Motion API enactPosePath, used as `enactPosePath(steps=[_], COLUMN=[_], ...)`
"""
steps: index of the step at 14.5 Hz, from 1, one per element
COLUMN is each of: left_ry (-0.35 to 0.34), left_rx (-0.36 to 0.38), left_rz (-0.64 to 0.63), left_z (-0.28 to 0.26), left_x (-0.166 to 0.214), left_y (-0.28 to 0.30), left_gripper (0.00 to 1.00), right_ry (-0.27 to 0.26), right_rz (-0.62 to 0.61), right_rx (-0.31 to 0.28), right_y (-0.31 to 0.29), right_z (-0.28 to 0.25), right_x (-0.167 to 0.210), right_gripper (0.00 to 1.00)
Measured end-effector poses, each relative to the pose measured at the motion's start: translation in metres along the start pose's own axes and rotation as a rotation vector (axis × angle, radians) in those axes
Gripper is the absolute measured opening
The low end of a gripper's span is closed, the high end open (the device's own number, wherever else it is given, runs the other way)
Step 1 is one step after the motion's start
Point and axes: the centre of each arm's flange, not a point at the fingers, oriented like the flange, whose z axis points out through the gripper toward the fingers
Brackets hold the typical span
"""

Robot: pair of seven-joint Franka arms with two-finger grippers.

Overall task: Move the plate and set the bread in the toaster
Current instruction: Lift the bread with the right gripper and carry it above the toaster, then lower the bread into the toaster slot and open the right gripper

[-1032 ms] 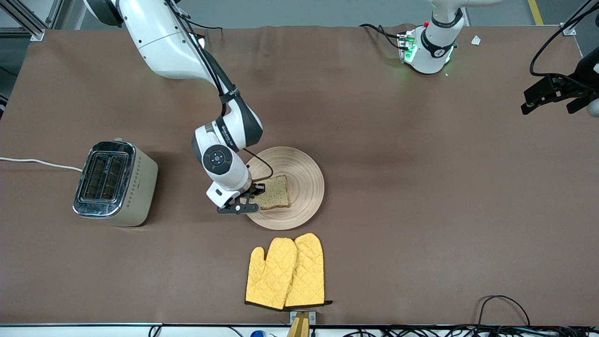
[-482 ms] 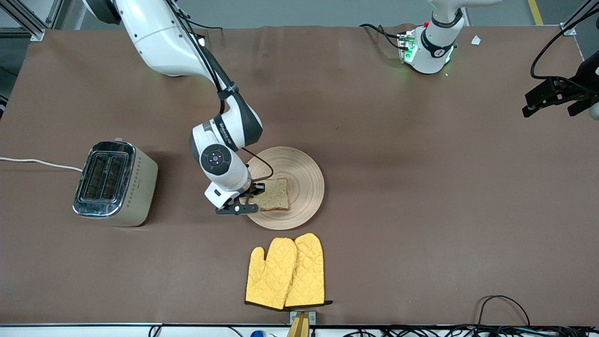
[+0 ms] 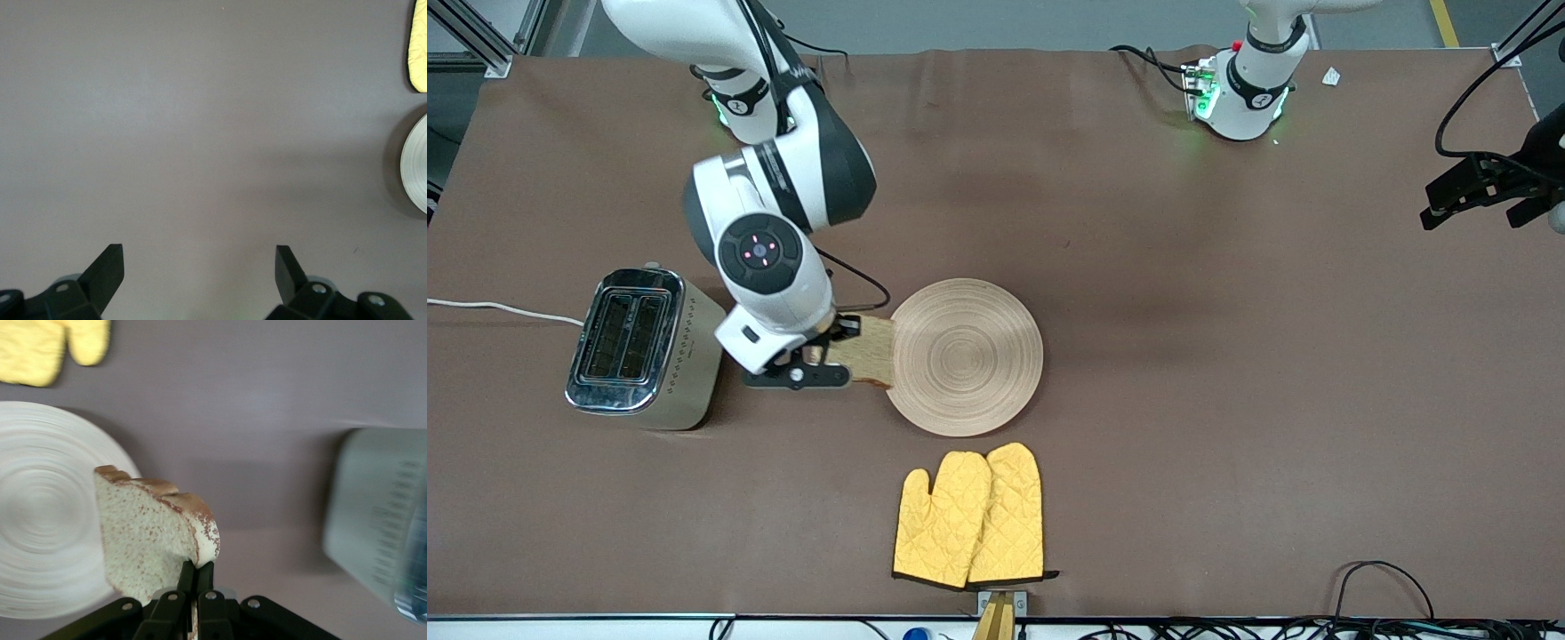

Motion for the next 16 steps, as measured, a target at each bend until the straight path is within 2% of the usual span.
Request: enactPosePath(steps=[2, 6, 11, 16], left_ry=[0.001, 0.002, 0.004, 0.01], left_rx=[0.001, 0.013, 0.021, 0.028], left_rz=[0.0, -0.001, -0.001, -0.002], left_z=[0.001, 0.002, 0.002, 0.001], left_x=[0.001, 0.002, 0.002, 0.003], left_y=[0.0, -0.001, -0.002, -0.003], left_gripper=[1.0, 1.0, 1.0, 1.0], right_ry=[0.0, -0.024, -0.075, -0.134], right_rz=[0.007, 0.058, 0.154, 0.213], right_rx=[-0.118, -0.397, -0.655, -0.859], right_y=[0.015, 0.048, 0.091, 0.132], right_z=[-0.01, -0.011, -0.013, 0.028], right_x=[-0.003, -0.007, -0.01, 0.004], right_gripper=[0.05, 0.05, 0.04, 0.04])
